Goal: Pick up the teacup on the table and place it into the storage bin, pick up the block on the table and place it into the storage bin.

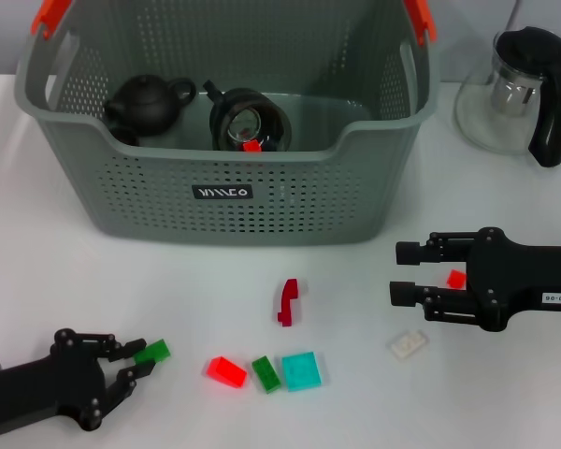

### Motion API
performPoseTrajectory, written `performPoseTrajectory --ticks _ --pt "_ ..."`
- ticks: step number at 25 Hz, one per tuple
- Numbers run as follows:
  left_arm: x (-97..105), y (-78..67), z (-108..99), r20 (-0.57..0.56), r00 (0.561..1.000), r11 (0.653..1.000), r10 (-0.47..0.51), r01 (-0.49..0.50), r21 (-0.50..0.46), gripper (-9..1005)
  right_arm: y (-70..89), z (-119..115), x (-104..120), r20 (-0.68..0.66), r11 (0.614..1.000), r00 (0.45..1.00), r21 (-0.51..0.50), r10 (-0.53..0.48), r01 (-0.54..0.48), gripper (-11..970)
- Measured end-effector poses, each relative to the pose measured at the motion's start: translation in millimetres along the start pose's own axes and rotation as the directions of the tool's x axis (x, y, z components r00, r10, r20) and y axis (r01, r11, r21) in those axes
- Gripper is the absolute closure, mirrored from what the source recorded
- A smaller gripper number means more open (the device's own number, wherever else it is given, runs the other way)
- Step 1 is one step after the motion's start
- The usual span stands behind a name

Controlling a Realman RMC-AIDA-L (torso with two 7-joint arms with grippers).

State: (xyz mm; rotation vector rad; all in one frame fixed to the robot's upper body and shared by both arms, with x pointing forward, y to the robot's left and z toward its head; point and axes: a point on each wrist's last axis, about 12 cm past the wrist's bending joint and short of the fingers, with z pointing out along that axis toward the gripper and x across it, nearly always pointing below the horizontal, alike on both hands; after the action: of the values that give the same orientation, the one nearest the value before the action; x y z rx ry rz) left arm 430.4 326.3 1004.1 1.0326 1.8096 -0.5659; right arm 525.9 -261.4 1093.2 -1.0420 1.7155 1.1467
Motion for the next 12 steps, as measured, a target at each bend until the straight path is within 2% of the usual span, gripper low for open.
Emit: performPoseTrajectory --ticks 6,11,12 --pt "-17.4 2.9 -12.1 0.133 0.991 1.000 -0.005 0.002 0.019 803 -0.3 -0.1 -0.9 0.002 1.000 1.000 0.001 -0.003 0.003 366" --pt "-30.5 10.4 -15.3 0.207 0.978 0.999 -0.031 0.023 0.037 802 -0.7 -0.5 -1.6 0.003 1.000 1.000 0.002 -0.005 0.005 366" --pt "-38.3 14.0 -14.5 0.240 0.970 0.998 -0.041 0.027 0.062 801 -0.7 -0.5 -1.7 0.003 1.000 1.000 0.002 -0.006 0.006 366"
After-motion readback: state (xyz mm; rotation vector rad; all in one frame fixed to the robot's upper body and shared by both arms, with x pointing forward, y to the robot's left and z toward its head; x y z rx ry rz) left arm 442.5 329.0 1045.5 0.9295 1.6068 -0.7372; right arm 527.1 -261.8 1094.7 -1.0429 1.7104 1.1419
